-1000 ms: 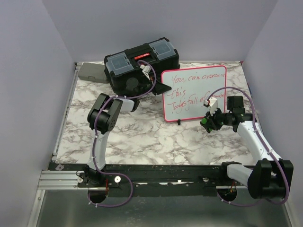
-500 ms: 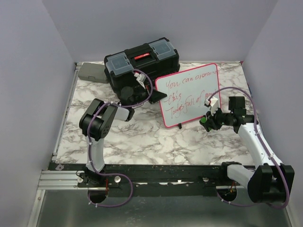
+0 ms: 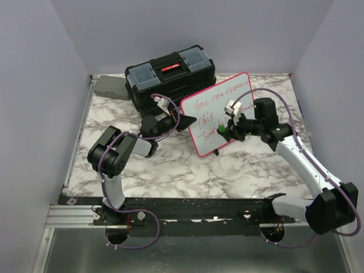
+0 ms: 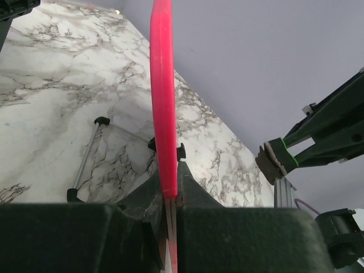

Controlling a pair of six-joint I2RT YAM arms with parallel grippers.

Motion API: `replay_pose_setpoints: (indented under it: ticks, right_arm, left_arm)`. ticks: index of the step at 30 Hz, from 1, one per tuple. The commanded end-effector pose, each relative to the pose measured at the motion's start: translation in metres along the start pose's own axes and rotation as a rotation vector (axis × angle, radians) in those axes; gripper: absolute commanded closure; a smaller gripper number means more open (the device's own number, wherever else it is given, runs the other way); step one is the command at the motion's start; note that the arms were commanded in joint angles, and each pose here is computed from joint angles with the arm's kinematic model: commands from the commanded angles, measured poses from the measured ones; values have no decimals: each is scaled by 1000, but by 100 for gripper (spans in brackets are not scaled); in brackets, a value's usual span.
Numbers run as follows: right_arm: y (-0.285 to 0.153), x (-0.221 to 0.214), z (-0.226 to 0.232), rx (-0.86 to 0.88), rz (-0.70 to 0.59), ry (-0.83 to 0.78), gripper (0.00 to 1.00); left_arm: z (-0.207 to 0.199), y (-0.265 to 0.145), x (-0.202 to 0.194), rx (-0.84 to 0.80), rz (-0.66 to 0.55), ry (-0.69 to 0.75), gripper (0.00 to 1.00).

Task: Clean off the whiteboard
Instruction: Adjust the whiteboard stand at the center of the board, then erase the whiteboard at the whiteboard stand.

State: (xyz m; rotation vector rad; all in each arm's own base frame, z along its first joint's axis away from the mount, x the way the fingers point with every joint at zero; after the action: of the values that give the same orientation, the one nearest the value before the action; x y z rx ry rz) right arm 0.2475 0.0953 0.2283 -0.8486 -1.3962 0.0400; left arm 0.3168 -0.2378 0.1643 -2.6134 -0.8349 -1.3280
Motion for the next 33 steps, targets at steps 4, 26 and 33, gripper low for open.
replay_pose_setpoints:
  ticks: [4,26,33]
  right_arm:
    - [59,80,-22,-198,-72,-34,97]
    - [119,109,0,-358,-201,-13,99]
    - [126,99,-14,-525,-195,45,99]
  left_arm:
    - [-14,2,2,-9,-25,53,100]
    - [-21,5,-1,61,-6,0,100]
    - [-27,8,-1,42,11,26,100]
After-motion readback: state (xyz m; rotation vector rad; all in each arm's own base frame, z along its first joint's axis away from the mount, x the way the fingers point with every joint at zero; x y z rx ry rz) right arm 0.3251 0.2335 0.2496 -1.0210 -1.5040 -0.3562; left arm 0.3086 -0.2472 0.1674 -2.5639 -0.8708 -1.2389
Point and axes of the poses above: each gripper's point midway between its finger pads, its own y axis out along the fingers, its own z axis along the line the jaws close on, x = y × z, the point moved 9 cm from there along -y, back along the fingers, and after that the axes turned 1 degree about y, right-handed, at the moved point
